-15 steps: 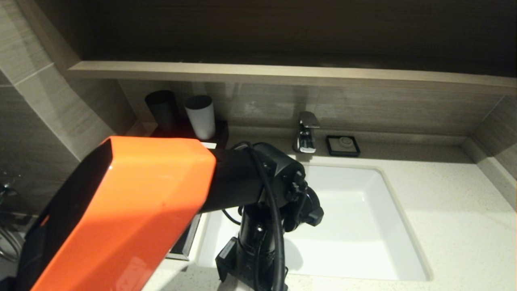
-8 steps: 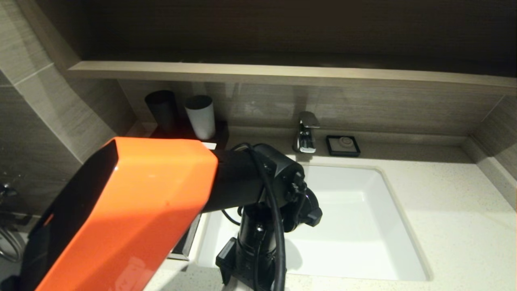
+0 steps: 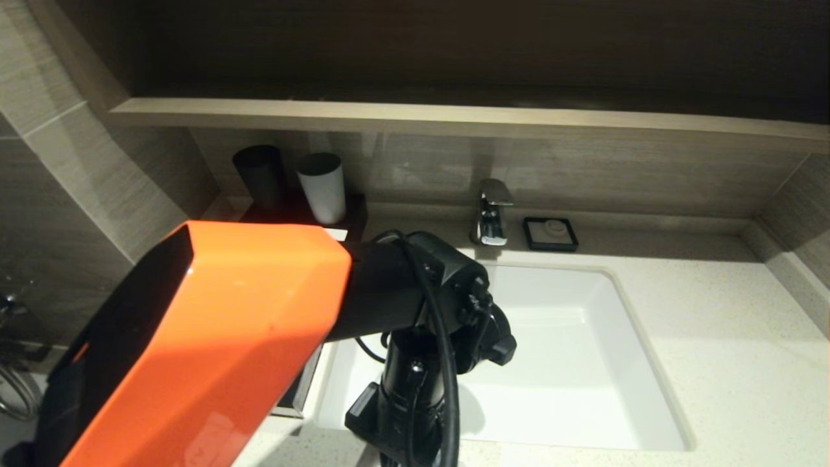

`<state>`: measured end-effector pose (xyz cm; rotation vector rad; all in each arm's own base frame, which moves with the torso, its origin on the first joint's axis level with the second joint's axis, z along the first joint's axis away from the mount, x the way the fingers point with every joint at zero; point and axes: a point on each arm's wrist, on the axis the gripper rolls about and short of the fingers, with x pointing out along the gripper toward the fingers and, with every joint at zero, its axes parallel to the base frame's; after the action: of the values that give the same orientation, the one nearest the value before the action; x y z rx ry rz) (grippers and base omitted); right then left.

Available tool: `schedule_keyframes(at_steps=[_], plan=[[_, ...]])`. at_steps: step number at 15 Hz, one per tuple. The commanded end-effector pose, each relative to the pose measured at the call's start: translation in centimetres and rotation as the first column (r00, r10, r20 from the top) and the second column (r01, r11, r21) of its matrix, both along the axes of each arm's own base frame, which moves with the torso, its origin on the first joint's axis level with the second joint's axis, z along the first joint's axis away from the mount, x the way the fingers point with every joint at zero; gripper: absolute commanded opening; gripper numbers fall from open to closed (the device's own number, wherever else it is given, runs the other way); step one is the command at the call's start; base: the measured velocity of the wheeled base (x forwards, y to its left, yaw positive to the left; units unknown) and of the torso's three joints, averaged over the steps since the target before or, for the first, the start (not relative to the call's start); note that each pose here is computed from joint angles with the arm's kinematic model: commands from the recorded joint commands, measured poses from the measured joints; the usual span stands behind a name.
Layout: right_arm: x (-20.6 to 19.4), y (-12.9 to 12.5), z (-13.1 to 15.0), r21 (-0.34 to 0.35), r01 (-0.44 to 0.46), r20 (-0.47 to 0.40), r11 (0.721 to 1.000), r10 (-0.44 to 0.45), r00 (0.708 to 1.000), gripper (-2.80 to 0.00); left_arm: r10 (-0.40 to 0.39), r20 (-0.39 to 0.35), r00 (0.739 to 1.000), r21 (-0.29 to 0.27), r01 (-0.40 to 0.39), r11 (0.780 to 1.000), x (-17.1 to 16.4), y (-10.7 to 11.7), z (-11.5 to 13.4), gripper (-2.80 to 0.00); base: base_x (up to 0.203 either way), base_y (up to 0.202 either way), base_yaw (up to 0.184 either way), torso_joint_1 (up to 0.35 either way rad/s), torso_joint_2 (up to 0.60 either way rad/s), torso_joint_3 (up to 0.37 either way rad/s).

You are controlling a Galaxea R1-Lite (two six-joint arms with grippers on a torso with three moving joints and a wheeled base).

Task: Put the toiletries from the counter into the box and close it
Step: Pick up the bathroom toiletry

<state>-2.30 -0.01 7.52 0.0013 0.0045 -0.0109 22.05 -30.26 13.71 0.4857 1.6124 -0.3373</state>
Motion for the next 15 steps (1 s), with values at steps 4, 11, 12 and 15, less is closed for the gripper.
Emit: schedule_keyframes(at_steps=[4, 11, 12, 15], plan=[[0.0, 0.0, 0.0, 0.000, 0.000, 0.001, 1.000, 0.000, 1.000, -2.80, 0.003, -0.004, 1.000, 0.010, -0.003, 1.000, 0.0, 0.1, 0.0, -2.80, 0.000, 0.000, 0.000, 0.000, 0.00, 0.000], [0.0, 0.0, 0.0, 0.000, 0.000, 0.000, 1.000, 0.000, 1.000, -2.80, 0.022, 0.155, 0.988, -0.031, -0.017, 0.999, 0.1, 1.1, 3.0, -2.80, 0.000, 0.000, 0.000, 0.000, 0.00, 0.000], [0.0, 0.0, 0.0, 0.000, 0.000, 0.002, 1.000, 0.000, 1.000, -2.80, 0.028, 0.188, 0.982, -0.042, -0.021, 0.999, 0.1, 1.5, 3.8, -2.80, 0.000, 0.000, 0.000, 0.000, 0.00, 0.000], [0.0, 0.0, 0.0, 0.000, 0.000, 0.001, 1.000, 0.000, 1.000, -2.80, 0.100, 0.257, 0.961, -0.074, -0.084, 0.994, 0.9, 3.5, 6.0, -2.80, 0.000, 0.000, 0.000, 0.000, 0.00, 0.000]])
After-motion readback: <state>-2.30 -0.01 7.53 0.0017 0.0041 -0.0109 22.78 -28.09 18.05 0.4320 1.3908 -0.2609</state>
